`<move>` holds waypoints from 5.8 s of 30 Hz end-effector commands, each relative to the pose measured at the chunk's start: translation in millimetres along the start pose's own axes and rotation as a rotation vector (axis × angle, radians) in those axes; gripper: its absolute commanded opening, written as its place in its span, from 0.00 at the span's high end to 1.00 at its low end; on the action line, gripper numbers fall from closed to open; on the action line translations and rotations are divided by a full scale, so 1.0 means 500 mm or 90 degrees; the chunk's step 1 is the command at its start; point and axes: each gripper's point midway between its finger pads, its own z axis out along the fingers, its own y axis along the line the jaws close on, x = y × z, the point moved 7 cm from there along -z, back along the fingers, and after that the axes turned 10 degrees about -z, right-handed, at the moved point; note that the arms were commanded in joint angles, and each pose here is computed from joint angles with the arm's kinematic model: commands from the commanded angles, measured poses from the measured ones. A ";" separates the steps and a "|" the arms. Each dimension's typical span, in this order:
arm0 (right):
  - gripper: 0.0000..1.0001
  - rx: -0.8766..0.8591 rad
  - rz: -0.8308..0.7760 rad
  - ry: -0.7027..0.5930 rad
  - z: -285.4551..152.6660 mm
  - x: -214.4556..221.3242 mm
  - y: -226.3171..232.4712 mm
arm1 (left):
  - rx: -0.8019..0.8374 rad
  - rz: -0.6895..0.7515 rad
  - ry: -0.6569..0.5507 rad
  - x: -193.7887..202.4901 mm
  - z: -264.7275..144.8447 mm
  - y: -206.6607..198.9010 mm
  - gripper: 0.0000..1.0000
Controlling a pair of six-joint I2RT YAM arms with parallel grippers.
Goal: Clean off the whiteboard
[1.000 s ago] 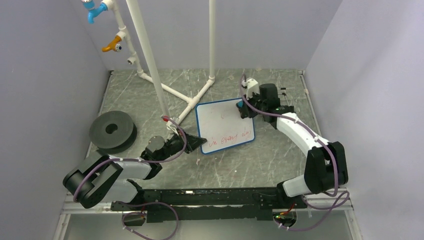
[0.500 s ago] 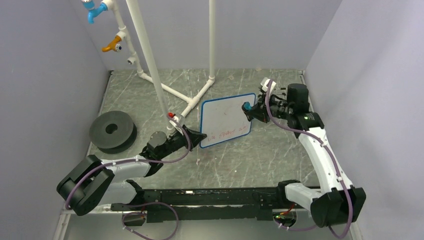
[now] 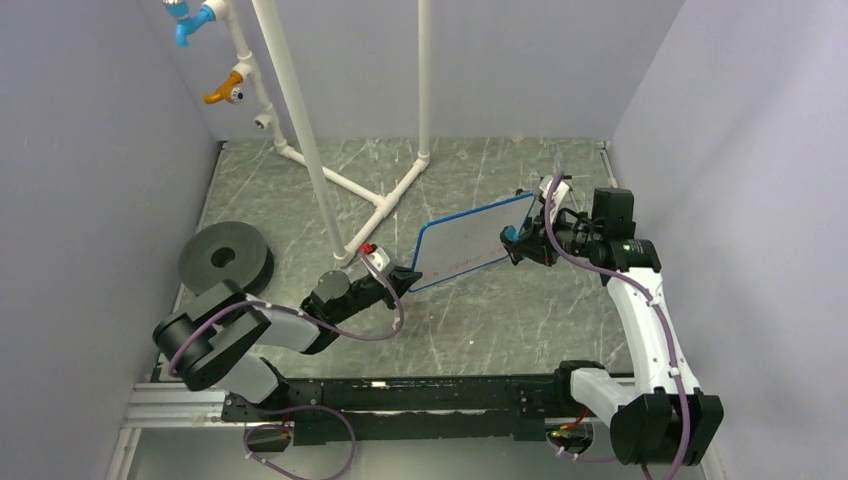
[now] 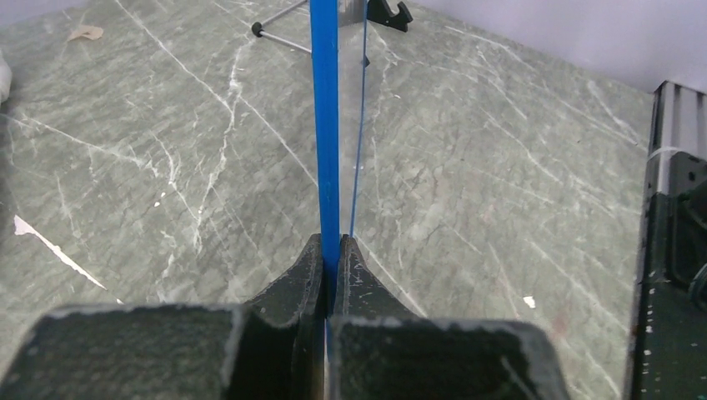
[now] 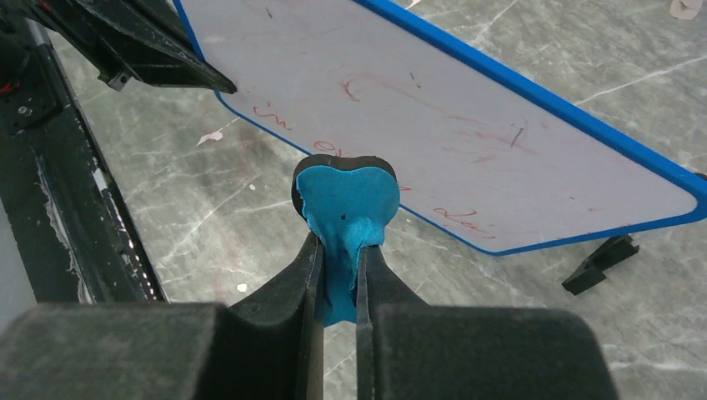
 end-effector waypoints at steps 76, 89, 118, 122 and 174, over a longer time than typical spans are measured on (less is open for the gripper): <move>1.00 -0.285 -0.486 0.265 0.256 0.100 0.262 | 0.062 -0.553 -0.119 -0.185 0.019 -0.033 1.00; 1.00 -0.140 -0.457 0.192 0.309 -0.025 0.202 | 0.074 -0.578 -0.106 -0.181 0.021 -0.034 1.00; 1.00 -0.236 -0.426 0.165 0.317 -0.047 0.260 | 0.078 -0.604 -0.125 -0.187 0.010 -0.032 1.00; 1.00 -0.154 -0.398 0.187 0.324 -0.038 0.215 | 0.085 -0.601 -0.129 -0.189 0.005 -0.035 1.00; 1.00 -0.088 -0.325 0.173 0.317 -0.047 0.162 | 0.123 -0.584 -0.169 -0.227 -0.005 -0.045 1.00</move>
